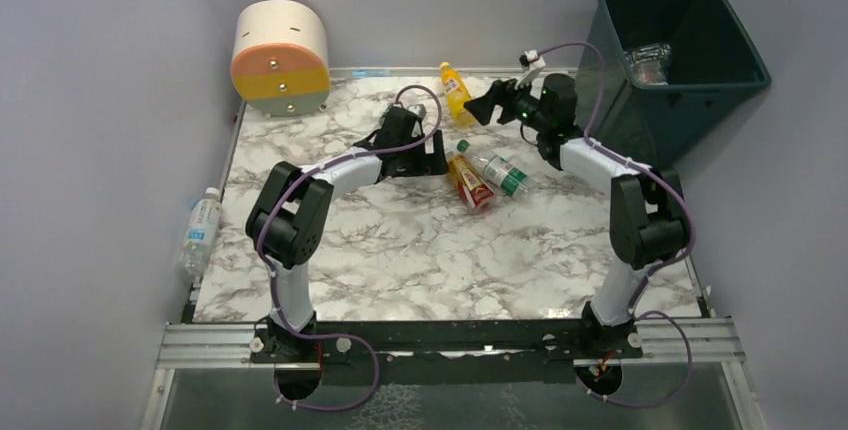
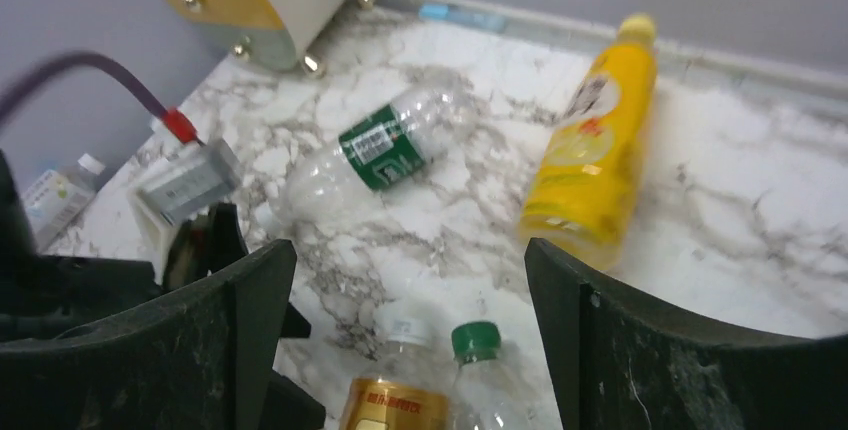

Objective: Put the plastic bottles in the bin
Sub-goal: Adjust the plastic bottle at the center of the board.

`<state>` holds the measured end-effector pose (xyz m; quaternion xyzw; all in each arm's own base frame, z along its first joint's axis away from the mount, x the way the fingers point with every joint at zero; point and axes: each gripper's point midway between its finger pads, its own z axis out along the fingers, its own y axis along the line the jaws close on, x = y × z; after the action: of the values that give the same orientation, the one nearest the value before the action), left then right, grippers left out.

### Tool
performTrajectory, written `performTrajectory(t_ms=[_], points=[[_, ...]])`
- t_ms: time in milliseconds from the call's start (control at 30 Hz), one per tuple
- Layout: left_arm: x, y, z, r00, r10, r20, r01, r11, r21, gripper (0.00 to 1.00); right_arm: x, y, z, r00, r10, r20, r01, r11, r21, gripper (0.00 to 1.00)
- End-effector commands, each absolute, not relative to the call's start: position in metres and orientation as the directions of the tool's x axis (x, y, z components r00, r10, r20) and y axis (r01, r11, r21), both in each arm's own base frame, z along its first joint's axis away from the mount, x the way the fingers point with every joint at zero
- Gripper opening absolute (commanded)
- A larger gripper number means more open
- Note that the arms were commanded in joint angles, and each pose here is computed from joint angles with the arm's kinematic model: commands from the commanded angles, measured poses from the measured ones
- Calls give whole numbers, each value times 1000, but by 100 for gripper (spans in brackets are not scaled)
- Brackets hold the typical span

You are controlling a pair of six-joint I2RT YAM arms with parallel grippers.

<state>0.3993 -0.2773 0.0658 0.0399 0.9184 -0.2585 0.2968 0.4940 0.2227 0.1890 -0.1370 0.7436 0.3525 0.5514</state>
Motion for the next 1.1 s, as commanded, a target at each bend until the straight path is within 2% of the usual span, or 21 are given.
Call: performTrajectory(t_ms=[0, 233, 367, 567, 733, 900, 1067], points=[[402, -280, 111, -760, -110, -641, 272, 842, -467, 99, 509, 197, 230, -253, 171, -952, -568, 770, 290, 89], [408, -249, 143, -700, -166, -694, 215, 878, -427, 99, 542, 218, 204, -438, 144, -887, -547, 741, 391, 88], [414, -224, 176, -636, -215, -741, 183, 891, -416, 99, 558, 232, 193, -495, 116, -861, -541, 734, 410, 88], [455, -190, 195, -578, -260, -773, 120, 910, -396, 99, 589, 242, 175, -567, 107, -817, -483, 760, 435, 87], [509, -207, 192, -582, -242, -776, 144, 909, -392, 99, 608, 256, 161, -575, 105, -811, -470, 769, 433, 88], [542, -223, 176, -571, -222, -791, 185, 904, -387, 99, 629, 273, 151, -588, 168, -791, -423, 770, 478, 88], [570, -241, 150, -589, -223, -777, 207, 887, -412, 99, 627, 282, 129, -627, 233, -743, -394, 728, 561, 88]])
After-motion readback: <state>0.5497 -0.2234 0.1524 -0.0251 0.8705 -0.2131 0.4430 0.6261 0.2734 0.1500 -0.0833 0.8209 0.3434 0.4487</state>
